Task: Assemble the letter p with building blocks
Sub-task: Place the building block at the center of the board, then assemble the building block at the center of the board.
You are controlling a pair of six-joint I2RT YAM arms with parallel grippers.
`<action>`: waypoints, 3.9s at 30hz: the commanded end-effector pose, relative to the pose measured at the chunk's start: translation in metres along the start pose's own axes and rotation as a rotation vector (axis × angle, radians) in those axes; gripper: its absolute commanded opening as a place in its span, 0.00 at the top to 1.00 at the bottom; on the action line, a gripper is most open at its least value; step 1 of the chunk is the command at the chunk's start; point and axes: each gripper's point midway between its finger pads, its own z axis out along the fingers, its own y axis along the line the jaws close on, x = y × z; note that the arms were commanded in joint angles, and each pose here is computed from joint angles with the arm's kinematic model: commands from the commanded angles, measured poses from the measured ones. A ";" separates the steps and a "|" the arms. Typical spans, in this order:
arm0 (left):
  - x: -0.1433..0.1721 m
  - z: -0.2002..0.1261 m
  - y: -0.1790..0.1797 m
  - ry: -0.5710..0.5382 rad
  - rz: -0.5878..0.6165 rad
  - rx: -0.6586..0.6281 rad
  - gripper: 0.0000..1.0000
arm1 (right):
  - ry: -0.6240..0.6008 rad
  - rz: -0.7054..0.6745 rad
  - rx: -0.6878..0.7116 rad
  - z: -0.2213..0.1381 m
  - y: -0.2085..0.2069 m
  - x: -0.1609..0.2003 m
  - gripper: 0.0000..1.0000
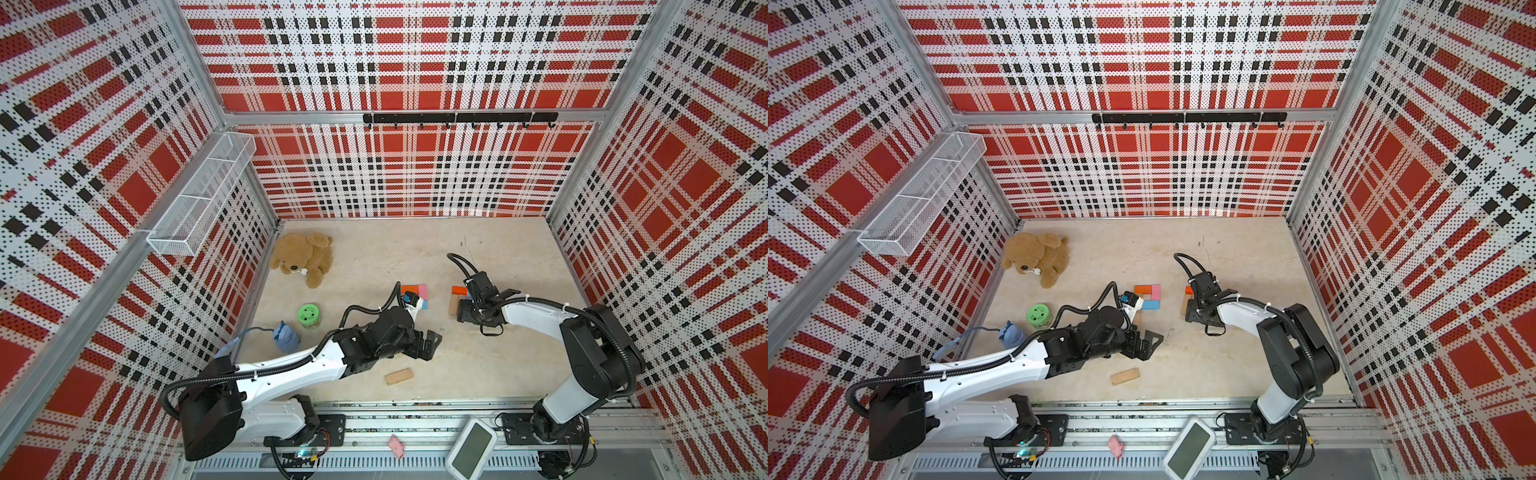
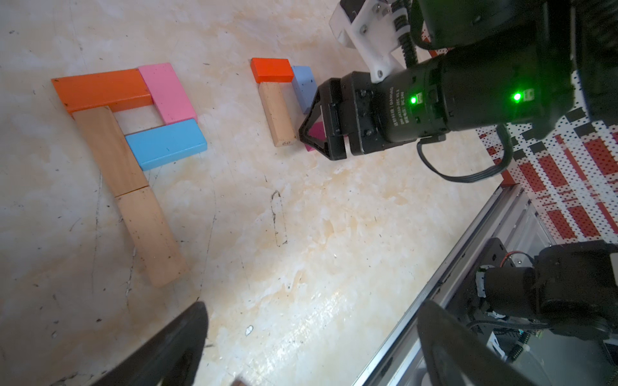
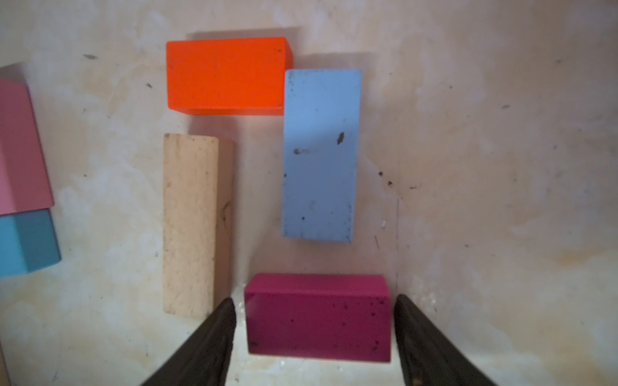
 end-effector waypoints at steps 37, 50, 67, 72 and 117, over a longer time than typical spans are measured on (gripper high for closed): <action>0.011 0.193 -0.032 0.280 -0.070 -0.118 0.96 | -0.032 0.150 -0.090 -0.021 -0.043 -0.012 0.90; 0.006 0.205 -0.011 0.283 -0.104 -0.127 0.96 | 0.005 0.151 -0.072 -0.007 -0.044 -0.009 0.92; 0.006 0.217 -0.008 0.292 -0.116 -0.120 0.96 | 0.025 0.150 -0.090 0.004 -0.038 -0.009 0.92; 0.004 0.217 -0.007 0.291 -0.120 -0.117 0.96 | 0.032 0.150 -0.098 0.006 -0.037 -0.008 0.92; -0.004 0.220 0.008 0.285 -0.143 -0.125 0.95 | 0.059 0.145 -0.132 0.015 -0.028 -0.007 0.90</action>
